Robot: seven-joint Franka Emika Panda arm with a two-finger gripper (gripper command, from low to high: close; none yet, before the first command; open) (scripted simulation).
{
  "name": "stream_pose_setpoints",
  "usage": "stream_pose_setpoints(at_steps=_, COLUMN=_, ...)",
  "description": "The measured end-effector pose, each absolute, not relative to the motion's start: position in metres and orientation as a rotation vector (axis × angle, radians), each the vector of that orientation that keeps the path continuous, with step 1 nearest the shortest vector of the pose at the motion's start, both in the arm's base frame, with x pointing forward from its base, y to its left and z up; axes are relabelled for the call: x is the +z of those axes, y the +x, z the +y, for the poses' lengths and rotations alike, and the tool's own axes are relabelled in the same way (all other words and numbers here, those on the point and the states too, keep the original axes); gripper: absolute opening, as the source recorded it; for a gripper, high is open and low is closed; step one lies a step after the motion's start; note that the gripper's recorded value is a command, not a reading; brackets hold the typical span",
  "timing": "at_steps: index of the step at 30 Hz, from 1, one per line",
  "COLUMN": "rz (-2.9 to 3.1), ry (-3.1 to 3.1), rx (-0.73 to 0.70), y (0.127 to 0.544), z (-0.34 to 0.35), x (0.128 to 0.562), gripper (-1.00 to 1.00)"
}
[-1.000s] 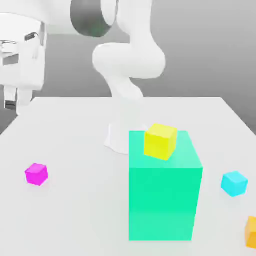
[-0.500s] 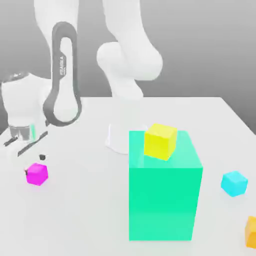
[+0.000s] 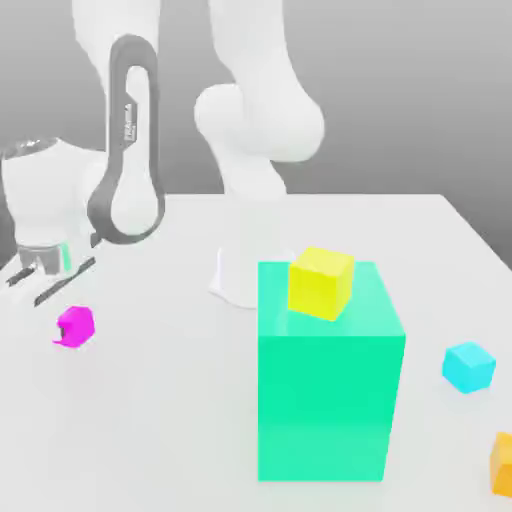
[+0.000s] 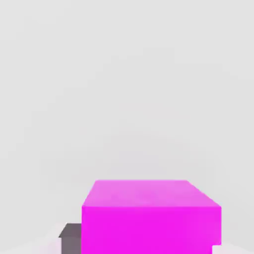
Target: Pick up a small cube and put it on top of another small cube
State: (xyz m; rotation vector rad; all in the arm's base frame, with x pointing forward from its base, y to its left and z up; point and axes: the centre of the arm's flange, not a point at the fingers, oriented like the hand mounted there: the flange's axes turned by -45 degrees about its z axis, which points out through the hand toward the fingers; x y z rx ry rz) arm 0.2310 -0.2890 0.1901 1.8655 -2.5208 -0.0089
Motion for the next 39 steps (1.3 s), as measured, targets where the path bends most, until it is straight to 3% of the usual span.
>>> stream_pose_setpoints(at_steps=13, rz=-1.581, ry=2.488, rx=-0.098, y=0.407, z=-0.169, x=0.216, gripper=-1.0)
stream_pose_setpoints(at_steps=22, rz=-0.735, ry=2.686, rx=-0.028, y=0.494, z=0.004, x=0.238, gripper=-1.0)
stream_pose_setpoints(at_steps=26, rz=-0.33, ry=2.763, rx=0.005, y=0.505, z=0.103, x=0.242, gripper=-1.0)
stream_pose_setpoints(at_steps=31, rz=0.166, ry=2.879, rx=0.007, y=0.489, z=0.218, x=0.243, gripper=-1.0)
stream_pose_setpoints(at_steps=39, rz=0.687, ry=3.052, rx=-0.002, y=0.453, z=0.314, x=0.237, gripper=-1.0)
